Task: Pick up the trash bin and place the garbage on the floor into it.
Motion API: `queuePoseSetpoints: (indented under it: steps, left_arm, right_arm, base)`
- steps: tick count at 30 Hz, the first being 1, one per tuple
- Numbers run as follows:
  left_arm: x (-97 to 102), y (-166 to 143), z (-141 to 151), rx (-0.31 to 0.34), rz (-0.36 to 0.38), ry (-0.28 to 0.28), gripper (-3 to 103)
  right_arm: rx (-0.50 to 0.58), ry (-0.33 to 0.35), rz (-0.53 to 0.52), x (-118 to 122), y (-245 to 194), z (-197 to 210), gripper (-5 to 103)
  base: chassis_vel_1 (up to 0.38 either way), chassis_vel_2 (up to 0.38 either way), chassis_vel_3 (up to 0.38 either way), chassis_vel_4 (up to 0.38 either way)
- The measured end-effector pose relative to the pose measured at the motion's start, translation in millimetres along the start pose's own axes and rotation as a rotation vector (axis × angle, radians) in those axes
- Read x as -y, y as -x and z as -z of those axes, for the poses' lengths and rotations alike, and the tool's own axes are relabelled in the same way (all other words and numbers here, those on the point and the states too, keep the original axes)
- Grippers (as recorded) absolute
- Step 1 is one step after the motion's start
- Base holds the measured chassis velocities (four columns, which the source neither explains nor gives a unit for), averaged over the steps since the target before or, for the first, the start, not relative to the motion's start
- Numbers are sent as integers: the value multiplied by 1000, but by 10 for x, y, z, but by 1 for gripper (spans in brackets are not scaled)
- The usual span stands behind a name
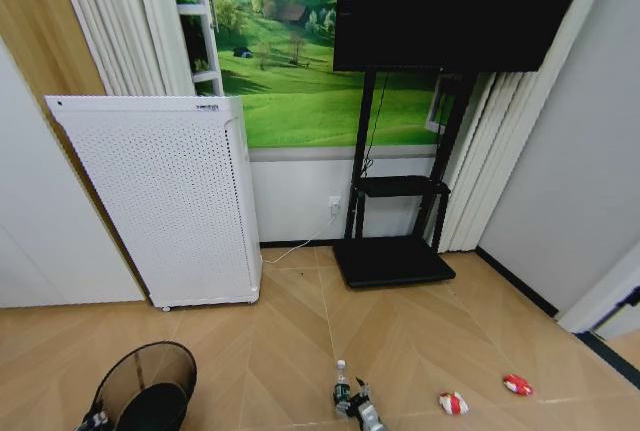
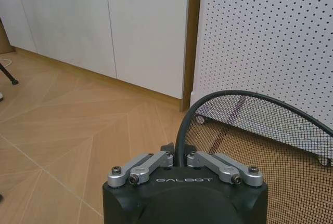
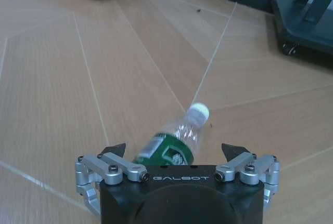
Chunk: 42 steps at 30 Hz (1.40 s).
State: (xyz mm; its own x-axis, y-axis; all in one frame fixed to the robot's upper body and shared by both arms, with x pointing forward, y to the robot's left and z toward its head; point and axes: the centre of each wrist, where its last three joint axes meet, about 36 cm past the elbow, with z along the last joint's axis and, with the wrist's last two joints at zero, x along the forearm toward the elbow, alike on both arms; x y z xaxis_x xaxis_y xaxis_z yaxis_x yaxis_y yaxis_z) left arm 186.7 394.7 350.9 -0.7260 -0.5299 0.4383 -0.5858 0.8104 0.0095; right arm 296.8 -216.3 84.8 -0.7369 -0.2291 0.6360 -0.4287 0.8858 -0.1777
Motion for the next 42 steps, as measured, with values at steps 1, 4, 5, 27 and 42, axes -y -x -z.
queuePoseSetpoints:
  steps: [1, 4, 5, 27, 42]
  left_arm:
    - [1, -4, 3, 1, -1, 0, 6]
    - [2, -5, 6, 1, -2, 0, 6]
    - [2, -5, 6, 1, -2, 0, 6]
    - [-86, 46, 37, 4, 3, -6, 6]
    - [2, 87, 24, 20, -13, -17, 6]
  right_arm:
    - [-8, -4, -3, 13, 6, -43, 100]
    - [-19, -10, -11, 55, 28, -87, 100]
    - [-19, -10, -11, 55, 28, -87, 100]
    - [-86, 1, -7, -4, 250, -65, 98]
    - [-79, -26, -7, 132, 263, -142, 44]
  base:
    - [0, 0, 0, 0]
    - [0, 0, 0, 0]
    - [0, 0, 0, 0]
    - [0, 0, 0, 0]
    - [0, 0, 0, 0]
